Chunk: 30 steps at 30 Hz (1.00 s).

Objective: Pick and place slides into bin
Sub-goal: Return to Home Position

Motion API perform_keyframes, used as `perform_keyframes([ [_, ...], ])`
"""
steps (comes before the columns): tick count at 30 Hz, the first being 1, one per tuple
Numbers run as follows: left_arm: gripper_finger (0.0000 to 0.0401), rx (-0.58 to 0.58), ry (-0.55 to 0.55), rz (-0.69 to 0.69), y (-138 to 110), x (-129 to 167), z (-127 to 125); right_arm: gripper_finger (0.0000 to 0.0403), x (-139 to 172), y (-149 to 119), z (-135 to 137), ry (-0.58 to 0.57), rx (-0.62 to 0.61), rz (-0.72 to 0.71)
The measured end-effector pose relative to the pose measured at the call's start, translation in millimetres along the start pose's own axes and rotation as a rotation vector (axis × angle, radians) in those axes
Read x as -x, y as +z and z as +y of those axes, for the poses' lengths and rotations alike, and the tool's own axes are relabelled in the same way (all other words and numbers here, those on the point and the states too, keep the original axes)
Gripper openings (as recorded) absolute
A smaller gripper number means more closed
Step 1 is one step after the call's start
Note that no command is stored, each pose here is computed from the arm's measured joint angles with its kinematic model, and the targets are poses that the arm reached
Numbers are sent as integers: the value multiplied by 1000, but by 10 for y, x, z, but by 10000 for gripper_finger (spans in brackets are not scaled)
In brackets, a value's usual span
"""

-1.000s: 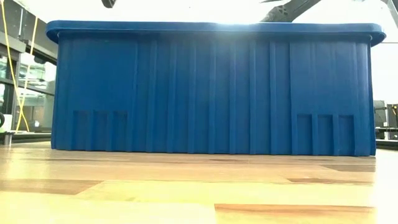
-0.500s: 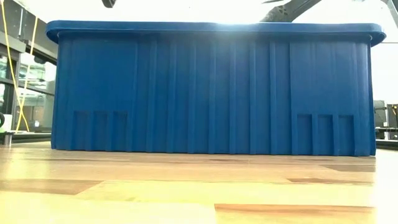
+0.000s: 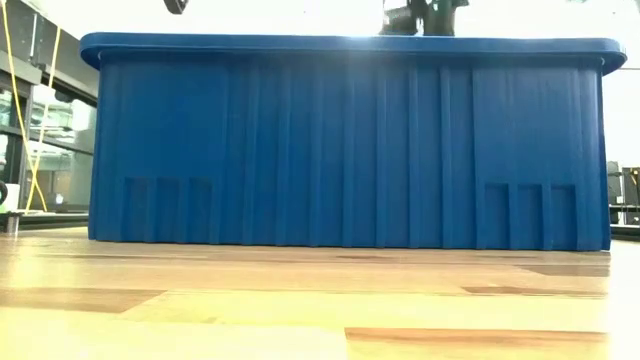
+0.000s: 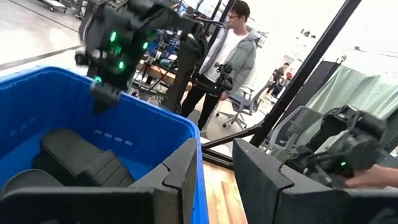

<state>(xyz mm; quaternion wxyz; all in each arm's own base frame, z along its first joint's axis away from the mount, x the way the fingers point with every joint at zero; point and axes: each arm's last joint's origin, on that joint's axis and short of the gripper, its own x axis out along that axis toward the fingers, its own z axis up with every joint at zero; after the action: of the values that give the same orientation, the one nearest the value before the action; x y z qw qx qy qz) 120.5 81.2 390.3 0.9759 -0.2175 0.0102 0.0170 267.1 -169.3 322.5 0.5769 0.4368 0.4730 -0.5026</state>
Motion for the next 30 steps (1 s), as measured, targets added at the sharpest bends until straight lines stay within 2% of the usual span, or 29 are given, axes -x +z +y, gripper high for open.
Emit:
perform_keyframes([
  [6,92,33,79,13,-42,18,25,211,476,5,174,156,91,-174],
  [11,92,64,103,58,-96,22,45,207,791,-233,368,272,214,-247],
  [14,92,75,132,72,-119,22,62,207,960,-409,547,332,299,-390],
  [18,92,59,134,56,-100,13,66,206,1209,-834,922,478,606,-659],
  [21,92,23,84,21,-52,17,29,204,1328,-1126,1033,459,803,-808],
  [22,92,12,63,7,-32,24,9,205,1348,-1193,1024,442,824,-821],
  [25,92,18,16,-36,15,63,-55,204,1443,-1340,944,485,685,-810],
  [30,92,-88,-117,-88,109,86,-150,208,1568,-1492,850,584,787,-760],
])
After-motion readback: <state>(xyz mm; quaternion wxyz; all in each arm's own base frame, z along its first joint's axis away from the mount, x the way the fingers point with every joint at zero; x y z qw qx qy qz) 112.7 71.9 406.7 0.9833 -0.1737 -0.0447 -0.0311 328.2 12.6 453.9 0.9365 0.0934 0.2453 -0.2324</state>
